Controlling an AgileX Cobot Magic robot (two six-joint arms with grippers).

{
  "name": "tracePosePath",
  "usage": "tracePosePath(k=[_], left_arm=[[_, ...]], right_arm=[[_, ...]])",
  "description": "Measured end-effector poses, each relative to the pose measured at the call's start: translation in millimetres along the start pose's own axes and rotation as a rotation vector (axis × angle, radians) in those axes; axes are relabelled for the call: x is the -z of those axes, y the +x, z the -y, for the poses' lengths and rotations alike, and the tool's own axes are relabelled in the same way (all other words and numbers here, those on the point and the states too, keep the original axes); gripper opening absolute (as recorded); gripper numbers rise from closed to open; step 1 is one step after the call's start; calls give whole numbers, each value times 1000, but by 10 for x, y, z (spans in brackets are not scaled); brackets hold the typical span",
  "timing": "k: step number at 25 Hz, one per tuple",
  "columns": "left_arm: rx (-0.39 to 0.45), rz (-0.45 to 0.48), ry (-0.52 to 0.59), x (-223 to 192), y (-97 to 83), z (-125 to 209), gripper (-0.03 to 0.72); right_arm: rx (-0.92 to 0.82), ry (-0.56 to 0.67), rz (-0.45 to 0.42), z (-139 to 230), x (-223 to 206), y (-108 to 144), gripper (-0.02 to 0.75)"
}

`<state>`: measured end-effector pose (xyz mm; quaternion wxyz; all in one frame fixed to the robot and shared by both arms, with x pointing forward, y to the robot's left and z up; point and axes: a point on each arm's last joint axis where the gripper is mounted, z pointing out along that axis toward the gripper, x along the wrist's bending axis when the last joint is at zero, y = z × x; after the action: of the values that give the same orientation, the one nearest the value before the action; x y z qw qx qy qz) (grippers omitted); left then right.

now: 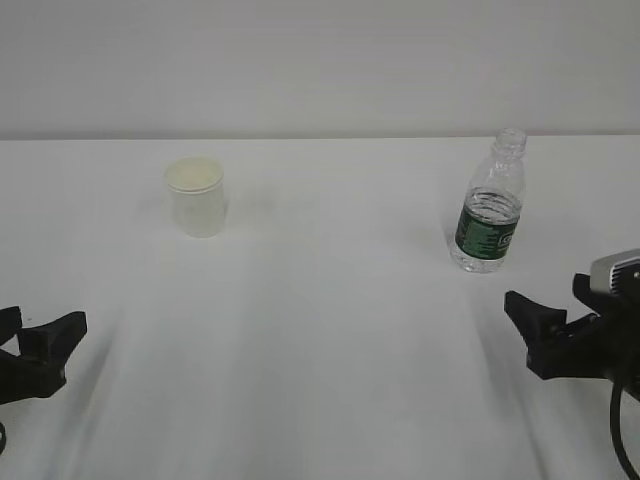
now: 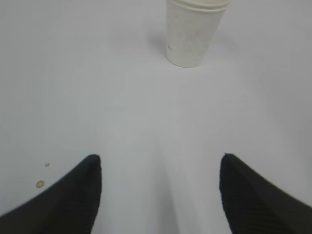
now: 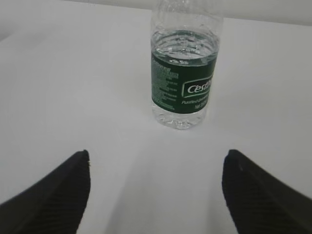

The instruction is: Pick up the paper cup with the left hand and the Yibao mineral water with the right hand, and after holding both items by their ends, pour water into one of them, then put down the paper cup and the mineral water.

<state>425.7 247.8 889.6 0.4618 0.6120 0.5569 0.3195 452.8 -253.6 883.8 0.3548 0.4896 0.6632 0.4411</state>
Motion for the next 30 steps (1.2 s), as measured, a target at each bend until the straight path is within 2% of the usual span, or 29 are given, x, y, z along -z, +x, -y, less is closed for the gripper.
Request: tracePosePath(k=[19, 30], left_arm=[[0, 0, 0, 0, 0, 0, 539], [5, 8, -60, -174, -36, -132, 538]], right_arm=[[0, -3, 3, 5, -305, -25, 644], [1, -11, 5, -6, -370, -33, 633]])
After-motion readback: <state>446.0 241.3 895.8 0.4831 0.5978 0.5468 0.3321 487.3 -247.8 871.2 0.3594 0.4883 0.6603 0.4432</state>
